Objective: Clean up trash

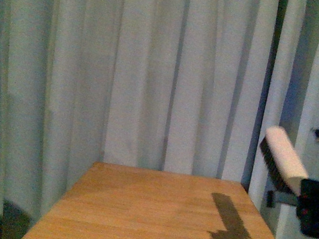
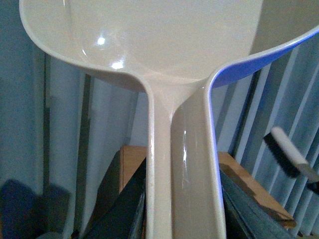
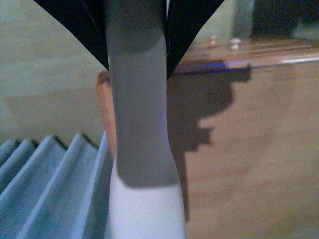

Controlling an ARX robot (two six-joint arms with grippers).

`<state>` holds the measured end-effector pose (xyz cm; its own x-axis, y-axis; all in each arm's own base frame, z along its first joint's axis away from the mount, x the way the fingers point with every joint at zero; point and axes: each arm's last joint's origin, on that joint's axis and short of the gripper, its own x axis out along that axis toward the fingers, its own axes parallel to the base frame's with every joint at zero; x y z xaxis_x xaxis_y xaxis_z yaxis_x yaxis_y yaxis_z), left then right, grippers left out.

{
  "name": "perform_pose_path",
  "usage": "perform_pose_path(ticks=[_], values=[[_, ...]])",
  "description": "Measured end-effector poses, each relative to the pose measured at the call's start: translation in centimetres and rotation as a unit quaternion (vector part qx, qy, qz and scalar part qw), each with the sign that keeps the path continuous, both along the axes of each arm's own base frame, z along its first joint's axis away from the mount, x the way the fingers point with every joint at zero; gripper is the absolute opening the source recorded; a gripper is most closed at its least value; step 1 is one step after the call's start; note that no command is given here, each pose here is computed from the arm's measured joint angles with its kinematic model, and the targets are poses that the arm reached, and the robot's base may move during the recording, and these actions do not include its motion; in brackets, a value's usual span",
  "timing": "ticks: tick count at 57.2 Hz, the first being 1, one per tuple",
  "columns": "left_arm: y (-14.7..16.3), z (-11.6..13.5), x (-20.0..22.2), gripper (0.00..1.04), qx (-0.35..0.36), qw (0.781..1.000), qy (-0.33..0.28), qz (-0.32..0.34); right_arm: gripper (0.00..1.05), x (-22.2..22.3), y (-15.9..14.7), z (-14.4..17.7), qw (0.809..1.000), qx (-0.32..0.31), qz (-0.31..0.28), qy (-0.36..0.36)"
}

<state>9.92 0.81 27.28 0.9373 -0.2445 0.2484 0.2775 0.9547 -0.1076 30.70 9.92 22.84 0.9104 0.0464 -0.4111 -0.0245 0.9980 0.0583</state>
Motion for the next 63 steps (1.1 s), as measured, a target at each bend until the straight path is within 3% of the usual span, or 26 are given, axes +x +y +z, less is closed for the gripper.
perform_pose_path(ticks=[9, 30, 44, 63], values=[[0.0, 0.0, 0.0, 0.28, 0.0, 1.0, 0.0, 0.0, 0.2, -4.8, -2.4, 2.9, 0.993, -0.041, 0.001, -0.108], [0.0, 0.0, 0.0, 0.28, 0.0, 1.0, 0.0, 0.0, 0.2, -15.2, -5.9, 4.9, 0.967, -0.069, -0.05, -0.238], [0.0, 0.0, 0.0, 0.28, 0.0, 1.0, 0.0, 0.0, 0.2, -18.9, -6.6, 3.8, 0.959, -0.048, -0.063, -0.272], [0.0, 0.0, 0.0, 0.28, 0.0, 1.0, 0.0, 0.0, 0.2, -19.1, -6.7, 2.6, 0.959, -0.047, -0.079, -0.268]])
